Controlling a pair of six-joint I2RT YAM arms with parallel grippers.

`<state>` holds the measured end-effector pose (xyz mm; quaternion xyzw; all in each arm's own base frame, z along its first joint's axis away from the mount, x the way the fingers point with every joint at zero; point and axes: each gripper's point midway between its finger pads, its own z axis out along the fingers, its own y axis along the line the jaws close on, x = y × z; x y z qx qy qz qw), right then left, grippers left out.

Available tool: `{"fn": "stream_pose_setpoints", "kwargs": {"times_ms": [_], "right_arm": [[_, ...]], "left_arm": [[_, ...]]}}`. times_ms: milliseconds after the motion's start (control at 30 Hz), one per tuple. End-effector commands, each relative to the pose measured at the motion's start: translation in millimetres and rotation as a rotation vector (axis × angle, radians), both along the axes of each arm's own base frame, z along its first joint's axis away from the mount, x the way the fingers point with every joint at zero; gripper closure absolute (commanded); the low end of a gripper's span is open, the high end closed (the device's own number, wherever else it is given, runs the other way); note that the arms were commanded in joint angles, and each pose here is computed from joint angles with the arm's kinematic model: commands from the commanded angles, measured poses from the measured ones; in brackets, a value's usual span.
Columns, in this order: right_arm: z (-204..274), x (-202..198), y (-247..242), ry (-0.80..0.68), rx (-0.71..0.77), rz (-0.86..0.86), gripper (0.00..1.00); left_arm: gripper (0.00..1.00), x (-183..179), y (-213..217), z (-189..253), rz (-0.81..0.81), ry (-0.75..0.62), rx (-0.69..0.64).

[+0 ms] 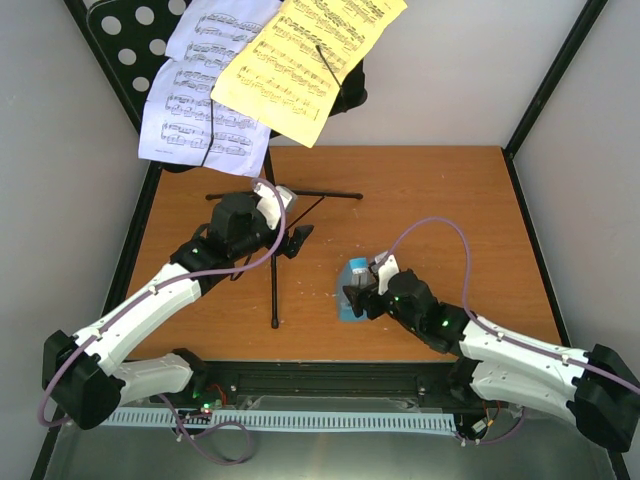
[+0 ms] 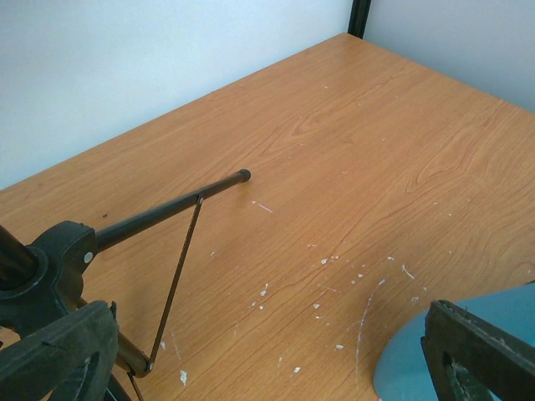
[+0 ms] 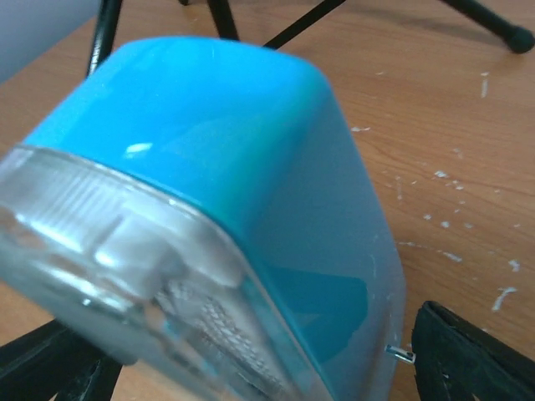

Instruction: Pack up the instrument practice props

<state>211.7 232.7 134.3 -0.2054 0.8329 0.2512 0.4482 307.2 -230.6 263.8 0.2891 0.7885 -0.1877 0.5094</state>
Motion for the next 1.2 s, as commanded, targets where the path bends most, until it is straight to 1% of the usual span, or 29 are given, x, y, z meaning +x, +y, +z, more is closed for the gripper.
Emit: {"fn": "stream_pose_setpoints", "kwargs": {"times_ms": [0,67,167,233,400,533,700,867,933,1033,1100,1167], "right_arm": [[8.7,15.9,-7.5,-0.048,-0.072,-0.08,0.08],[7.4,17.0,-0.8,-0.045,-0.069,-0.063,0.05],[3.8,20.5,6.2,-0.056,-0.092,-0.063,0.06],[1.5,25.7,5.8,-0.065,-0.115,-0.091,0.09],[-1.5,43.0,-10.6,-0.078,-0.151,-0.245,0.23],[-1.2,56.2,-26.6,-0.103,-0.178,-0.339,0.26],[-4.3,87.4,-65.7,-0.089,-0.19,-0.457,0.3],[-6.5,131.0,-126.7,-0.063,-0.201,-0.603,0.3],[-9.4,149.4,-147.8,-0.047,-0.19,-0.65,0.3],[-14.3,174.3,-171.7,0.01,-0.124,-0.696,0.3],[-11.8,186.7,-182.3,0.008,-0.117,-0.724,0.29],[-6.2,195.2,-186.7,0.003,-0.117,-0.737,0.24]], "left_arm": [[0.01,3.8,2.7,8.2,0.025,-0.014,-0.022],[0.01,3.8,3.8,8.9,0.03,-0.017,-0.023],[0.01,3.9,4.3,9.4,0.032,-0.019,-0.022],[0.01,3.9,4.5,9.3,0.033,-0.02,-0.022],[0.01,4.1,4.9,9.8,0.035,-0.021,-0.022],[0.0,4.1,6.0,10.8,0.042,-0.022,-0.025],[0.01,3.3,4.5,10.7,0.036,-0.015,-0.033],[0.01,2.6,2.6,7.9,0.03,-0.002,-0.037],[0.01,3.0,2.3,7.0,0.029,0.001,-0.037],[0.0,4.1,2.3,4.6,0.033,0.007,-0.034],[0.01,5.0,2.8,2.3,0.038,0.011,-0.029],[0.0,6.5,3.3,-0.5,0.046,0.016,-0.023]]}}
